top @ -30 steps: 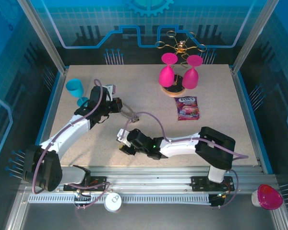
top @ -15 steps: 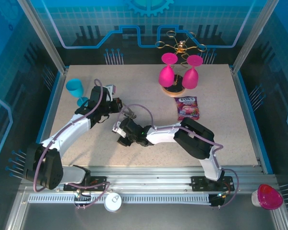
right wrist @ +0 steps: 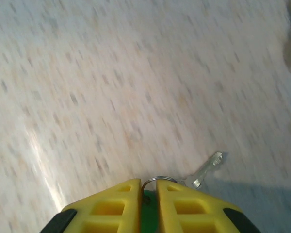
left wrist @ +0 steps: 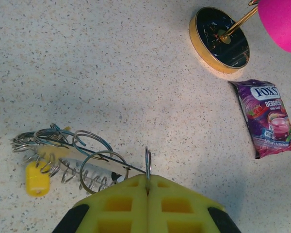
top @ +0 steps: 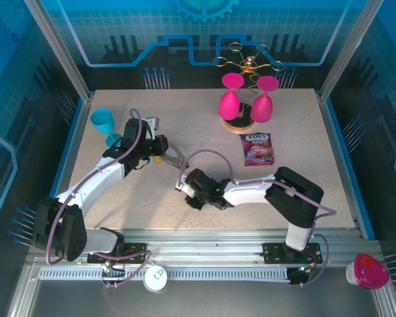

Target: Put the keys on the keyring

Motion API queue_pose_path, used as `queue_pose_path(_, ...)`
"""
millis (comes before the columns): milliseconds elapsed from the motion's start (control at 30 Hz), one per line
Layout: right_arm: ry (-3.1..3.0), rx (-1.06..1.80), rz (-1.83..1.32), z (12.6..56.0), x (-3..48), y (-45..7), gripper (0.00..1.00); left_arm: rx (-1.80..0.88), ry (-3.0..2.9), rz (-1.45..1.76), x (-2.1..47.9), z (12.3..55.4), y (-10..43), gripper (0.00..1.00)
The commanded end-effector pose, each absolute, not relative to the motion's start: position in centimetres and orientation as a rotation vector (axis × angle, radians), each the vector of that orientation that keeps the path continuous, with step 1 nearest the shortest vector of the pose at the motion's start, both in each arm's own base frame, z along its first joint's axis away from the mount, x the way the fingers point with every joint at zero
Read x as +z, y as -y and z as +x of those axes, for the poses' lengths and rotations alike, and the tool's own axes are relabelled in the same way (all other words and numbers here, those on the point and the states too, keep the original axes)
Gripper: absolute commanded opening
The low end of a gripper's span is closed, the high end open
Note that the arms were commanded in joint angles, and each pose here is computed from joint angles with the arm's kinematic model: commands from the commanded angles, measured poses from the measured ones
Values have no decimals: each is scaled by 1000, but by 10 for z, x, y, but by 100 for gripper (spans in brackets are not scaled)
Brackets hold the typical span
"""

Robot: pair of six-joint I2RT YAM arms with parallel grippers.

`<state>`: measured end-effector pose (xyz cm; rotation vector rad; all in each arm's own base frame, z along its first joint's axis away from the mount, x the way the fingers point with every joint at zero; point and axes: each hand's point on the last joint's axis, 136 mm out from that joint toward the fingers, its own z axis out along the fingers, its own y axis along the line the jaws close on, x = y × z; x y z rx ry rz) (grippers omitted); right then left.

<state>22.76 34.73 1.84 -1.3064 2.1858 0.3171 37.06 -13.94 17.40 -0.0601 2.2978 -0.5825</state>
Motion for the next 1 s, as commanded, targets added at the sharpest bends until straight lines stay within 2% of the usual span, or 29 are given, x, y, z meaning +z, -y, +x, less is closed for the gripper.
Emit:
queue_pose_path(0,-2355,197,-1291,213,-3,-287,18,-591,-2267,56,178,371,153,0)
queue_pose_path(233,-2494,261,-1057,199,18,-244,32,-499,-2259,390,168,346,193,0)
queue_pose_path(333,-2572,166,-858,207,31,-217,36,-496,-2218,526,169,333,210,0)
queue_pose_path(433,-2549,233,-761,210,51,-220,44,-497,-2177,553,174,331,213,0)
queue_pose_path(633,-2647,386,-315,209,65,-232,43,-466,-2176,557,174,333,210,0)
queue_pose_path(733,-2595,294,-552,200,63,-248,47,-466,-2187,562,172,333,211,0)
queue_pose_path(833,-2478,95,-856,201,55,-250,46,-466,-2193,566,171,333,211,0)
queue_pose_path(967,-2426,-17,-1071,206,43,-257,44,-472,-2199,565,170,333,212,0)
